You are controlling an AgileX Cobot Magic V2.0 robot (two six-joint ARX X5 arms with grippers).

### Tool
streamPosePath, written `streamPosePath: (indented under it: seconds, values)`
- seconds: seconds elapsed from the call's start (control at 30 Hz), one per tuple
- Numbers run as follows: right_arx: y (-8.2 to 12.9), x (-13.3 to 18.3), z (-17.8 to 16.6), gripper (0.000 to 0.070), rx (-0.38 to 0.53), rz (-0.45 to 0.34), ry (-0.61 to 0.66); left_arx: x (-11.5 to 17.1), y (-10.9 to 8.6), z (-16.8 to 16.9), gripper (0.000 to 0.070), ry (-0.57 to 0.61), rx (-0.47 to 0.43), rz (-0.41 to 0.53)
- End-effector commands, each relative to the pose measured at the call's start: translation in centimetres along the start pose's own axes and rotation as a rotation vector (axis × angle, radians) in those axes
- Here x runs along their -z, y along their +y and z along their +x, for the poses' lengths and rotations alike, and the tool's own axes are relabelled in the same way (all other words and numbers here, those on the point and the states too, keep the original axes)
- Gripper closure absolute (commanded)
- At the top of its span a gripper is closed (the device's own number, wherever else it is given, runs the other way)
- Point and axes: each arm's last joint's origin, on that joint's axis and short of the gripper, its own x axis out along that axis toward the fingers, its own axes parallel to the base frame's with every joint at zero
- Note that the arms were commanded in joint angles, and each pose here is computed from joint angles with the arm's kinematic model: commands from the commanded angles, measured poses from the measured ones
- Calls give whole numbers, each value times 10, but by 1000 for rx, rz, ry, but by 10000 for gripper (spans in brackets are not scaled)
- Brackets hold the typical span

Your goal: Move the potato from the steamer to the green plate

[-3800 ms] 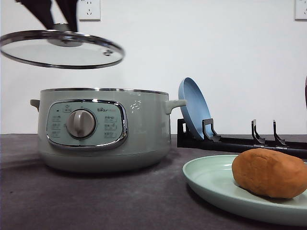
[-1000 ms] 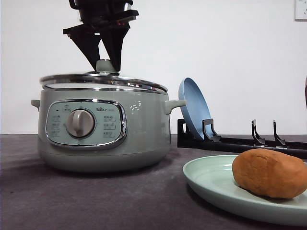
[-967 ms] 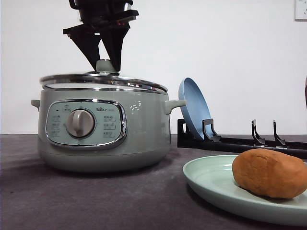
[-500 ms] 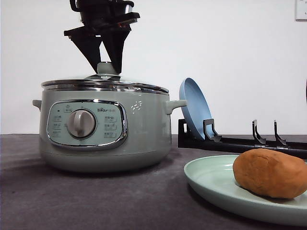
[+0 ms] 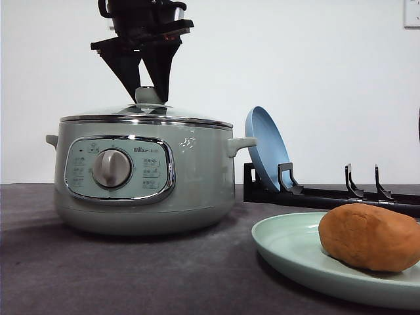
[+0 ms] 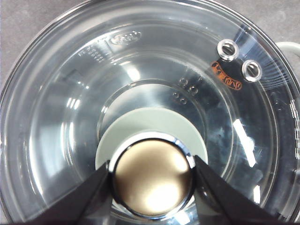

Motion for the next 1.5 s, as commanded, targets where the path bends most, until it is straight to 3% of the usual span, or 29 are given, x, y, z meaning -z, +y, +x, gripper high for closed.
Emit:
streamPosePath:
  seconds: [0.0, 0.2, 0.43, 0.5, 0.6, 0.73, 1.23, 1.47]
  values:
    - [1, -3, -3, 87, -7, 3, -20, -7, -5, 8, 700, -22, 10, 39]
    - [1, -3, -3, 87, -7, 3, -20, -5, -5, 8, 693, -5, 17, 16]
    - [1, -3, -3, 87, -7, 3, -20, -5, -3, 3, 304, -24, 13, -4]
    - [1, -3, -3, 87, -7, 3, -20, -5, -1, -3, 253, -40, 10, -8]
    - [1, -3, -3, 87, -7, 3, -20, -2, 3, -16, 244, -73, 4, -17]
    - [1, -3, -3, 87, -7, 3, -20, 3, 5, -39, 124, -122, -2, -30]
    - [1, -3, -3, 87, -14, 3, -17, 67, 2, -167, 104, -361, -19, -51]
    - [1, -3, -3, 87, -13, 1, -18, 119, -4, -197, 106, -460, 8, -44]
